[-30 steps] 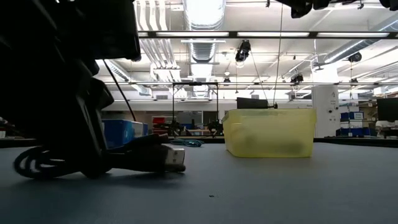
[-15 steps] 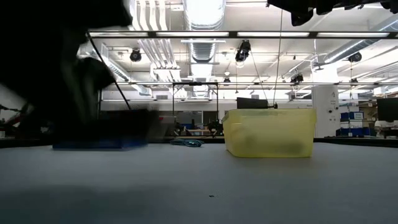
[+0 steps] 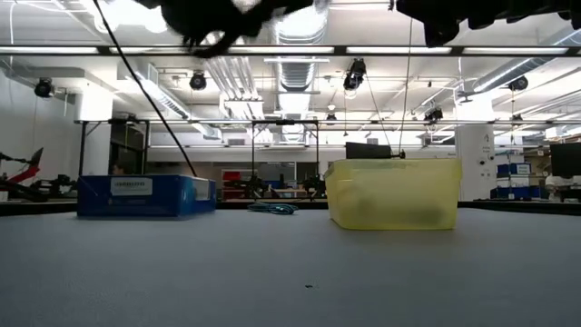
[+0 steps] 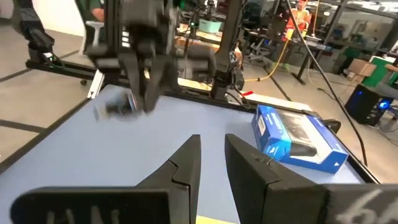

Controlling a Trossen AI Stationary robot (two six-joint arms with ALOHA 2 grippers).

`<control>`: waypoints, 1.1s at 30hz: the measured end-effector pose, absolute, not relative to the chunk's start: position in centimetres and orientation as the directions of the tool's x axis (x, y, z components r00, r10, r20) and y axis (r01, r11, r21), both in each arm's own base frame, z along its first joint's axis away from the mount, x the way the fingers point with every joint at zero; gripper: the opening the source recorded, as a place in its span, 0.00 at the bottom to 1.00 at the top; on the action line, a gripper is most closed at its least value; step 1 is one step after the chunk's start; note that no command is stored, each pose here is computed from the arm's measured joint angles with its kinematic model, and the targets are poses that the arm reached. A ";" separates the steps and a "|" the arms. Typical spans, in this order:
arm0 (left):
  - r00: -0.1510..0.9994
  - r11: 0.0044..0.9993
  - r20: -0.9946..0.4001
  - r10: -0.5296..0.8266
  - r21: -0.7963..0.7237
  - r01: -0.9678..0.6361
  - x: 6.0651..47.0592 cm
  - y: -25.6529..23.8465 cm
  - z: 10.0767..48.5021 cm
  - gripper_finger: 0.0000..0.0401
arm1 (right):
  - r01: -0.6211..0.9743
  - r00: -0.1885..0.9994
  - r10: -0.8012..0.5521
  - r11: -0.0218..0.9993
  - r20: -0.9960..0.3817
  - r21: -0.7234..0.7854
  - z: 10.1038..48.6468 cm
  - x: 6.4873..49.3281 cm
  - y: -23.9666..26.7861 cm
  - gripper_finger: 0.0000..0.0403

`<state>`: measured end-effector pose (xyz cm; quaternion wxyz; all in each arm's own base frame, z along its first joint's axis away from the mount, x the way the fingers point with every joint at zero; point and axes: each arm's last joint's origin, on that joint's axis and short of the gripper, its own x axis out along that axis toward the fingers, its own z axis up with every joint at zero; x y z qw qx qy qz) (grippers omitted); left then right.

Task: Pick and place USB-C Cables
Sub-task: Put the black charger cable into the yellow bin

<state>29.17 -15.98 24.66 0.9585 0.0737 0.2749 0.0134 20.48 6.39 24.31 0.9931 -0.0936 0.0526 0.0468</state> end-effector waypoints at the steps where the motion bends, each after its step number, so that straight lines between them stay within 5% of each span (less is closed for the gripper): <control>1: 0.872 0.986 -0.486 0.056 0.166 0.029 29.1 -15.8 25.0 0.05 | -0.103 0.990 0.083 0.978 -0.116 -0.181 24.2 20.5 6.4 0.16; 7: 0.971 0.974 -0.236 0.028 0.226 0.026 29.4 -14.7 25.8 0.05 | -0.104 0.988 0.083 0.981 -0.128 -0.166 23.6 20.4 6.4 0.16; 20: 0.999 0.978 0.036 -0.016 0.207 0.008 28.5 -13.1 24.4 0.05 | -0.085 0.996 0.082 0.994 -0.044 -0.071 21.0 21.3 6.7 0.16; 33: 0.990 0.993 0.134 0.043 0.103 -0.057 28.8 -11.3 24.8 0.05 | -0.070 0.991 0.079 0.994 0.111 -0.086 20.6 25.3 8.1 0.16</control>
